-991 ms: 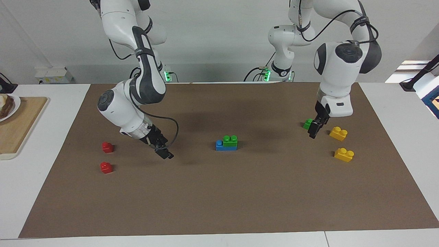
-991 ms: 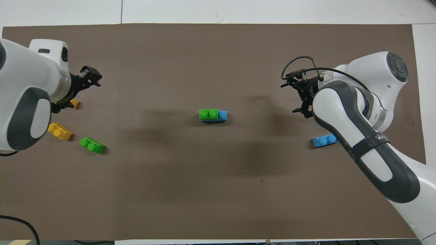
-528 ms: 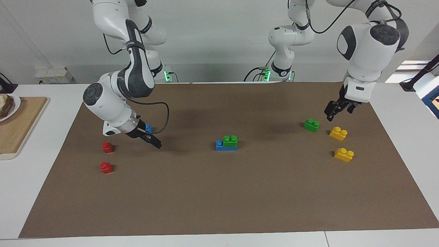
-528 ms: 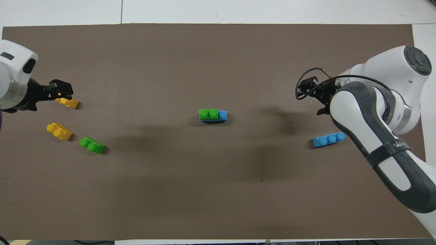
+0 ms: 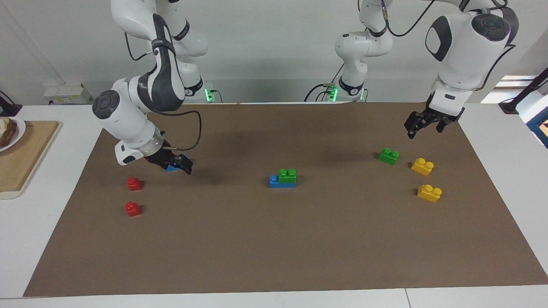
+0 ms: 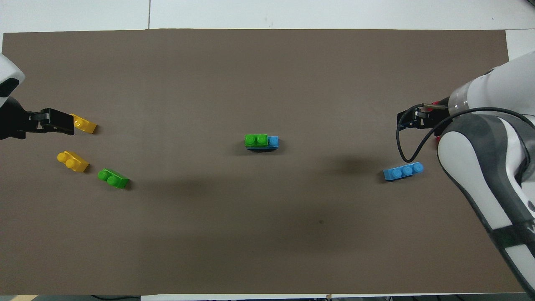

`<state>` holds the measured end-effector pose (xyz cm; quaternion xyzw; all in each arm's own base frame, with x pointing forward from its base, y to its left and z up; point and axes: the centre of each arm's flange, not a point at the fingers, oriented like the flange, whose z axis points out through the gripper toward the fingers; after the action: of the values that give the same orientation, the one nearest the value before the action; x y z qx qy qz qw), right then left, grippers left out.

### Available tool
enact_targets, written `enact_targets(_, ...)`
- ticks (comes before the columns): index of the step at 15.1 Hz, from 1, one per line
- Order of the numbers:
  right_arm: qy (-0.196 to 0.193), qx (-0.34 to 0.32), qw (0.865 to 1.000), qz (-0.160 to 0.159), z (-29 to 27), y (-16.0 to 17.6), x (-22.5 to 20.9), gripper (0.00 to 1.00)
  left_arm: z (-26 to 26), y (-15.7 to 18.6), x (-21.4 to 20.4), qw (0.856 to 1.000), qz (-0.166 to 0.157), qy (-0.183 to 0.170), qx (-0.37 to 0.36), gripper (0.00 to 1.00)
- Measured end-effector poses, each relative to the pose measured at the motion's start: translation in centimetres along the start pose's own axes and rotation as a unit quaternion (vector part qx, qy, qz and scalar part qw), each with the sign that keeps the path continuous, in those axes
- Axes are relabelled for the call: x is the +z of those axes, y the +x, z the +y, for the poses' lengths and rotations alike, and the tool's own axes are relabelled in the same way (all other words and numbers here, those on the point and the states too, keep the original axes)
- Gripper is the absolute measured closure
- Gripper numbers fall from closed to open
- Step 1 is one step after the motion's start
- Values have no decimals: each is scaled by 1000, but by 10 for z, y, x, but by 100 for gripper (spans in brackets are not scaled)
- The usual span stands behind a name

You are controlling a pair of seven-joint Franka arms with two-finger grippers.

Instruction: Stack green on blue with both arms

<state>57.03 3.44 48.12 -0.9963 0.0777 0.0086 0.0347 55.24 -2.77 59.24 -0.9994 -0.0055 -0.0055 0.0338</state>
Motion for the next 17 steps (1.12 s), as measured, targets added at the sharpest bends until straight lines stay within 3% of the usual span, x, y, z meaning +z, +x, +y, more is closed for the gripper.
enact_targets(5,-2,-27,1000,16,-2,-45,-88,0,-1,-7,-12,1000,2,-1,3,0)
enact_targets(8,0,-47,999,25,0,-45,-129,0,0,-9,-13,1000,-1,-4,2,0)
enact_targets(17,-19,-50,998,16,7,-24,-125,0,-5,-9,-12,999,-6,-41,-36,0)
